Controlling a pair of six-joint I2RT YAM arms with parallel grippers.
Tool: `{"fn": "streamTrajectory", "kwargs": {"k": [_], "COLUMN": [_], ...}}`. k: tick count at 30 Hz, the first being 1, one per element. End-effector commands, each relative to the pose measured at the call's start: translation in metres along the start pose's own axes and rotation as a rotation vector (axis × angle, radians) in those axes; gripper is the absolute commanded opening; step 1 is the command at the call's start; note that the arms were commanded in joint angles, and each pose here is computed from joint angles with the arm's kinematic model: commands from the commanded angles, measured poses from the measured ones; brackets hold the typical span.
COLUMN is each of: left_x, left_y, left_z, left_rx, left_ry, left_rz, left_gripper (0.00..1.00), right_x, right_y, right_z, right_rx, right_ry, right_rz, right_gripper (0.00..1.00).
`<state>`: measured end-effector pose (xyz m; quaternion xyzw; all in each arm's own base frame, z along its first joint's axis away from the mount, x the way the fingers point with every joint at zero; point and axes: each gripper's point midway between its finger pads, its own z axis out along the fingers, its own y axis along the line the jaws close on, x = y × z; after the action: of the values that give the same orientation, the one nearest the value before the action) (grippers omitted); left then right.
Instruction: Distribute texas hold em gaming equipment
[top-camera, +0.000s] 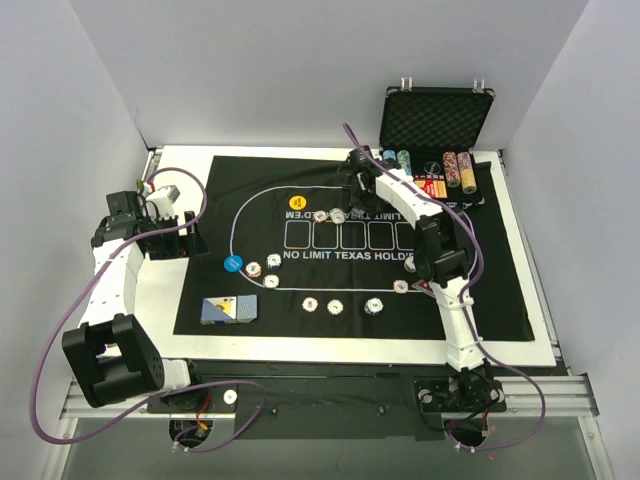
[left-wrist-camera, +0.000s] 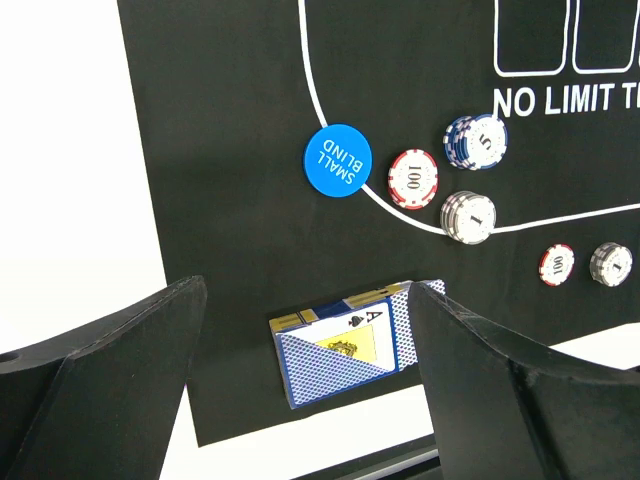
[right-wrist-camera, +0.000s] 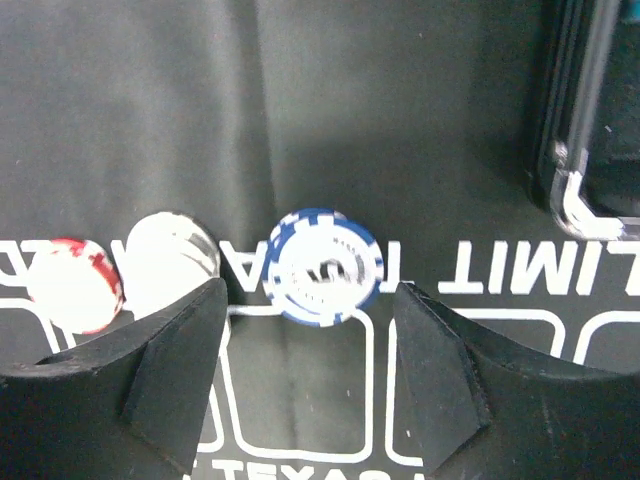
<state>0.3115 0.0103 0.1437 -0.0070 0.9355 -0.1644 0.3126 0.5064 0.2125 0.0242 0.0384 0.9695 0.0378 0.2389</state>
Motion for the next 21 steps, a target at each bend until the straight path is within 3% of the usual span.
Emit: {"fn": "streamTrajectory", "kwargs": {"k": [1, 6, 10, 14, 21], "left_x": [-0.018, -0.02, -0.019, -0.017, -0.014], "left_y": [-0.002, -0.005, -0.008, -0.01, -0.011], "left_z": [-0.01, -0.016, -0.02, -0.02, -0.025], "left_rx": [-0.001, -0.002, 0.001, 0.006, 0.001], "left_ry": [-0.053, -0.065, -0.073, -0.072, -0.076], "left_rz": [0.035, 0.044, 0.047, 0.048, 0.05], "left_gripper": [0.93, 0.93, 0.93, 0.93, 0.93], "right_x": [-0.031, -0.013, 0.078, 0.159, 0.22], "right_y": [0.006, 0.008, -0.004, -0.028, -0.057], "right_z": [-0.086, -0.154, -0.165, -0.164, -0.165], "right_rx": [-0.04, -0.07, -0.058, -0.021, -0.041], "right_ry": [-0.126, -0.196, -0.12, -0.047, -0.014], "right_rz": [-0.016, -0.068, -0.153, -0.202, -0.174], "right_gripper": [0.63, 0.64, 0.66, 0.75, 0.82]}}
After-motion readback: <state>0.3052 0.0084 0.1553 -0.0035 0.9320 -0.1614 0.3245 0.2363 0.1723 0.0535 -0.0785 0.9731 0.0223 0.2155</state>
